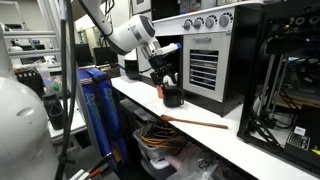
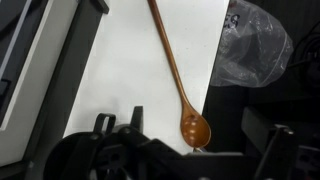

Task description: Move the wooden spoon to the right, use the wooden spoon to stir the contents in the black pot, remove the spoon from the pot and place it on the right side of the counter

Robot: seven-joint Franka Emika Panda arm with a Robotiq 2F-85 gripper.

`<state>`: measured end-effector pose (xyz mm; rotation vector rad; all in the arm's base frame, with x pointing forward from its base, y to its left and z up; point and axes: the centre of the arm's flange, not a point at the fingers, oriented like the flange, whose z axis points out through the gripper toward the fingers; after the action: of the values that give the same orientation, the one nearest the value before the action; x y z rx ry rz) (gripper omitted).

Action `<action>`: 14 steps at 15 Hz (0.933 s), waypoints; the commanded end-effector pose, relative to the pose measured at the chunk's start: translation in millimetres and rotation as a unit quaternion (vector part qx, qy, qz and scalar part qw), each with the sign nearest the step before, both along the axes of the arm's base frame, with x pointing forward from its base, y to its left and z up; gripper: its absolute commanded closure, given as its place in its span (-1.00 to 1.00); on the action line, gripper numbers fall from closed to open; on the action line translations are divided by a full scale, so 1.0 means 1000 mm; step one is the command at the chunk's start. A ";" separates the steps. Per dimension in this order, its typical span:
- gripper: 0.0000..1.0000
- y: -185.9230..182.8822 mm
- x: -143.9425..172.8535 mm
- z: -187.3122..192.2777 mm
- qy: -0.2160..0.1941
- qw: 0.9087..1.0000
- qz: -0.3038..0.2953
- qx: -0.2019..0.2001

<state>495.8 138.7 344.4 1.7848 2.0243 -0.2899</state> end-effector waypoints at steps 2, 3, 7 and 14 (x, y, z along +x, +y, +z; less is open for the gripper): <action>-1.00 0.055 -0.019 0.004 -0.066 0.991 -0.115 -0.002; -1.00 0.065 -0.022 0.003 -0.078 0.987 -0.143 0.007; -1.00 0.071 -0.036 0.000 -0.121 0.960 -0.243 0.061; -1.00 0.015 -0.058 0.012 -0.128 0.892 -0.404 0.158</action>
<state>461.6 187.2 345.6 2.5230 1.2199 -0.0331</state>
